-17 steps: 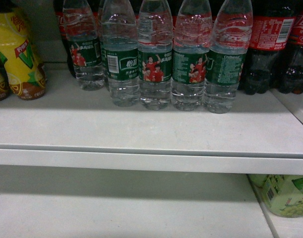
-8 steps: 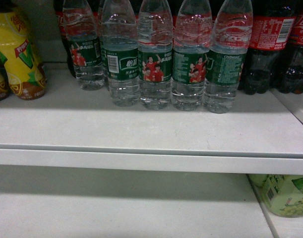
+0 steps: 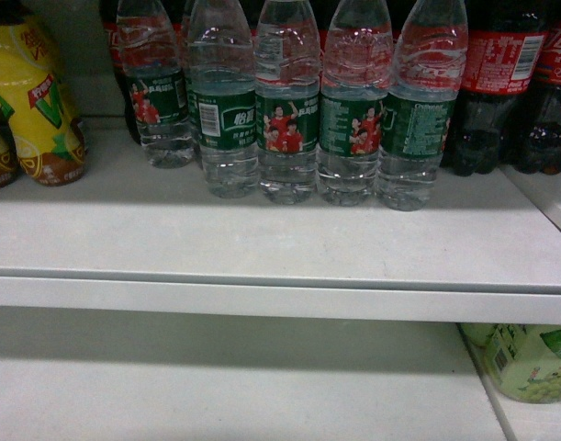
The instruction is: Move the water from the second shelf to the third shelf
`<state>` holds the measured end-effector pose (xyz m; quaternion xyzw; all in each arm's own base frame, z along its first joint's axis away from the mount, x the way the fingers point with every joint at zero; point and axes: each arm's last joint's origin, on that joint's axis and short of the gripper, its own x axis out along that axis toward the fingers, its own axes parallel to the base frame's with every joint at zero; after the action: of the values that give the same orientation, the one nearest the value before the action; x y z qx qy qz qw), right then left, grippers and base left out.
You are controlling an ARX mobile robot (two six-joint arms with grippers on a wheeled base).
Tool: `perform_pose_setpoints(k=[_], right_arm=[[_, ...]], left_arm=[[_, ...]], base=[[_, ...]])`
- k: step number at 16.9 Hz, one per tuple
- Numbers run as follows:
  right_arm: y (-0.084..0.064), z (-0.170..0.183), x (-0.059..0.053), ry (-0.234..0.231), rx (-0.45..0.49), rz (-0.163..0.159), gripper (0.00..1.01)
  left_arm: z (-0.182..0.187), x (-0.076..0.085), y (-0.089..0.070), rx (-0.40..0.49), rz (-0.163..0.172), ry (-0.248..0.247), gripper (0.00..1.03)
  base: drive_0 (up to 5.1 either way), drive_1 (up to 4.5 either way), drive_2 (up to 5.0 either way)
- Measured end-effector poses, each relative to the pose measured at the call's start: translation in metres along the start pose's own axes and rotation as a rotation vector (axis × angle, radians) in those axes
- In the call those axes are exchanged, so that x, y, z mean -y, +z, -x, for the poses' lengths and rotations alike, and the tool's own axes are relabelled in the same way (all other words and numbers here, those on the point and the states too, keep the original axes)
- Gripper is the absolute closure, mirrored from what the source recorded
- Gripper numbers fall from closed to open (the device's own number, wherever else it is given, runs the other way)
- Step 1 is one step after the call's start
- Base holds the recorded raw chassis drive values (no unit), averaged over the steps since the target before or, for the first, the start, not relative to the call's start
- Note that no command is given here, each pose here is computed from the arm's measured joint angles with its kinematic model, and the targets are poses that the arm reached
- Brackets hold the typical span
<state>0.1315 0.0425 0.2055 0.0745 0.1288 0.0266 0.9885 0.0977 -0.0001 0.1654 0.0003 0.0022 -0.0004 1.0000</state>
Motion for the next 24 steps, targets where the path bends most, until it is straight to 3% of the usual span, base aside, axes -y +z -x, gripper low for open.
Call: perform_pose_setpoints(k=[24], right_arm=[[-0.0010, -0.0002, 0.0002, 0.000, 0.000, -0.003, 0.61]], left_arm=[[0.0000, 0.0000, 0.0002, 0.002, 0.000, 0.000, 0.05]], base=[[0.0, 0.00, 0.0]])
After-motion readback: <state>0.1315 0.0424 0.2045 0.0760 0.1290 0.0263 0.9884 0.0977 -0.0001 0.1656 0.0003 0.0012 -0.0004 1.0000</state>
